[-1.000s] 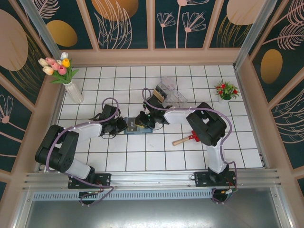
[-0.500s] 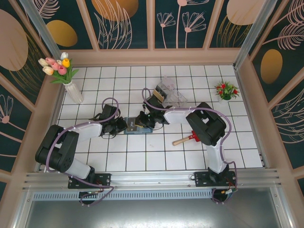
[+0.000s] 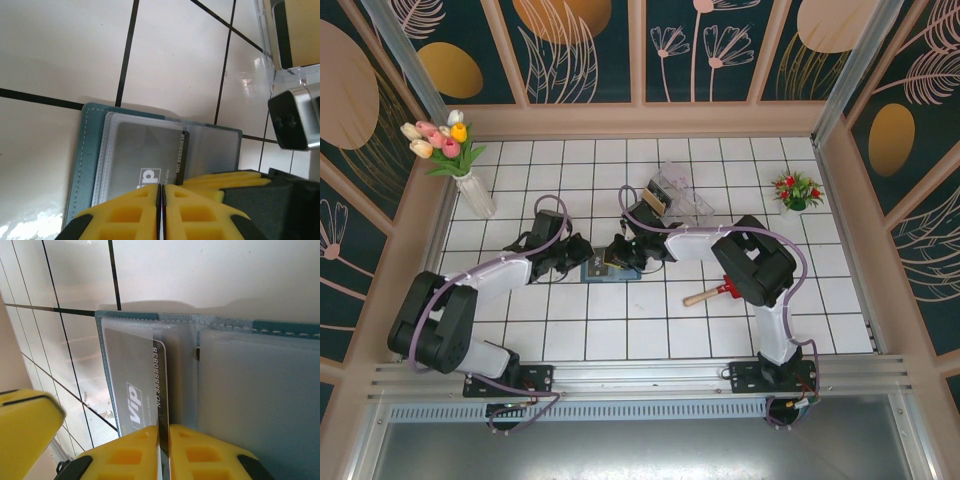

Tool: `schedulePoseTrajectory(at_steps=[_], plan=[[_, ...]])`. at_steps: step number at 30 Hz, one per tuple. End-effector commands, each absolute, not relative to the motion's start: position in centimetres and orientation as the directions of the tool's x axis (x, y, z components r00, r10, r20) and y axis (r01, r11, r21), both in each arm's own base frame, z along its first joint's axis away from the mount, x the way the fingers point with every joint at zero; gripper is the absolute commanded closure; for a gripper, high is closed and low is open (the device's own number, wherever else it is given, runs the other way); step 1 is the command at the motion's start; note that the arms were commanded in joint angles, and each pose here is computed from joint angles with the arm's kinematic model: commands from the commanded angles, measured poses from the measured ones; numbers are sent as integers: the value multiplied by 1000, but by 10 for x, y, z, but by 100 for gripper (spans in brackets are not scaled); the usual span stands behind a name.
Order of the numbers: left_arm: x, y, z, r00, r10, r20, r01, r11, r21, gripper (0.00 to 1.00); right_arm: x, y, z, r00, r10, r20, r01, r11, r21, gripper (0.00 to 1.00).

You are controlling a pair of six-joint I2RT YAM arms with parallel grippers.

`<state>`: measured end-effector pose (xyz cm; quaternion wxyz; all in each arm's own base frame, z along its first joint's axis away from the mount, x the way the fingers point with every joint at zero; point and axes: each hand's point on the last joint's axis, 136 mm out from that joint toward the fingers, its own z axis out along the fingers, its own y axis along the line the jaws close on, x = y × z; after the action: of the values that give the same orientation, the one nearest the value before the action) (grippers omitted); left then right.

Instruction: Take the credit cards out of the card holder

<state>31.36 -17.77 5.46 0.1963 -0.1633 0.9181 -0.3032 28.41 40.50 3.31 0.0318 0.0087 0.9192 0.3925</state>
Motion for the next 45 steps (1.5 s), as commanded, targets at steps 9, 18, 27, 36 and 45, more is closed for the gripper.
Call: schedulePoseTrajectory(at_steps=[9, 18, 27, 36, 45], plan=[[310, -166, 21, -875, -428, -226, -248, 798, -550, 90, 283, 407, 38, -997, 5, -75, -52, 676, 735, 81], [300, -159, 8, -879, -430, -207, -275, 811, -516, 92, 282, 403, 41, -996, 14, -91, -58, 673, 737, 84], [295, -155, 0, -881, -431, -198, -288, 818, -499, 93, 282, 399, 40, -995, 21, -93, -54, 680, 731, 86], [295, -155, 4, -878, -431, -207, -281, 816, -505, 88, 282, 395, 41, -994, 28, -104, -56, 688, 723, 96], [295, -153, 5, -878, -428, -215, -278, 822, -497, 84, 281, 381, 44, -993, 45, -111, -48, 701, 712, 97]])
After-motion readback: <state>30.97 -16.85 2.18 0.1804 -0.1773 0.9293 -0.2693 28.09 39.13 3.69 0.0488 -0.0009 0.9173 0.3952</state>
